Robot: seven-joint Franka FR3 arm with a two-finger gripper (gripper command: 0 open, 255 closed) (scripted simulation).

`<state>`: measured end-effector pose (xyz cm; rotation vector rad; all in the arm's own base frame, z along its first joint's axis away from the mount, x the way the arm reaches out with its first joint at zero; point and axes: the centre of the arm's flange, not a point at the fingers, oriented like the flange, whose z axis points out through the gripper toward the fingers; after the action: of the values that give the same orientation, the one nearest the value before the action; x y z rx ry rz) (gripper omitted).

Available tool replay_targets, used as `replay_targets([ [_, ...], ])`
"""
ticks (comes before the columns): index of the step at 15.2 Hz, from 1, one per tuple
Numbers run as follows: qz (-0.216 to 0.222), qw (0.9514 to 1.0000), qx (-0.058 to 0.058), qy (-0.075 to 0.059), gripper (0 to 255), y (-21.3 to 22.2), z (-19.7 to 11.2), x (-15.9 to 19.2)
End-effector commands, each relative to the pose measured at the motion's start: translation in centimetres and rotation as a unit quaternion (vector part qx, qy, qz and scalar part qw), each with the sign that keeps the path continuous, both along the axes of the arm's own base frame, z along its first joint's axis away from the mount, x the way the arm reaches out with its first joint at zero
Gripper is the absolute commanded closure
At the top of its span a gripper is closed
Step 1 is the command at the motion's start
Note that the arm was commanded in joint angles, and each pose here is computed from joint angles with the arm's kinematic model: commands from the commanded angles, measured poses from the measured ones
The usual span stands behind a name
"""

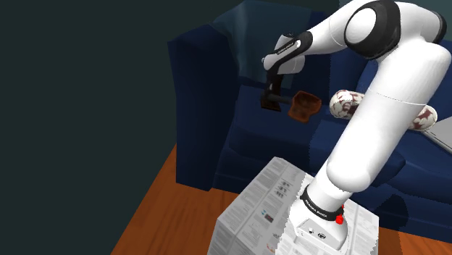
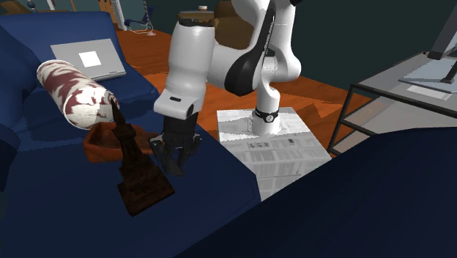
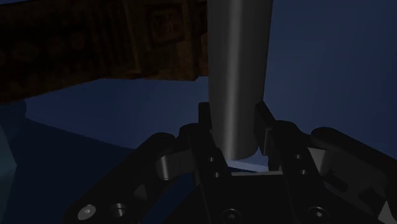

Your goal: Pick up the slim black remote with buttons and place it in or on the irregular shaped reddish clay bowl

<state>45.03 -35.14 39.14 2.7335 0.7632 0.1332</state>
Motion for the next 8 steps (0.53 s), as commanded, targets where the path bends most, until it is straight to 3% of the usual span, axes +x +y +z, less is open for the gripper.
replay_targets([
  [1, 0.0, 1.0, 0.0, 0.0, 255, 0.0, 1.0, 0.0],
  [8, 0.0, 1.0, 0.0, 0.0, 255, 0.0, 4.7, 0.0],
])
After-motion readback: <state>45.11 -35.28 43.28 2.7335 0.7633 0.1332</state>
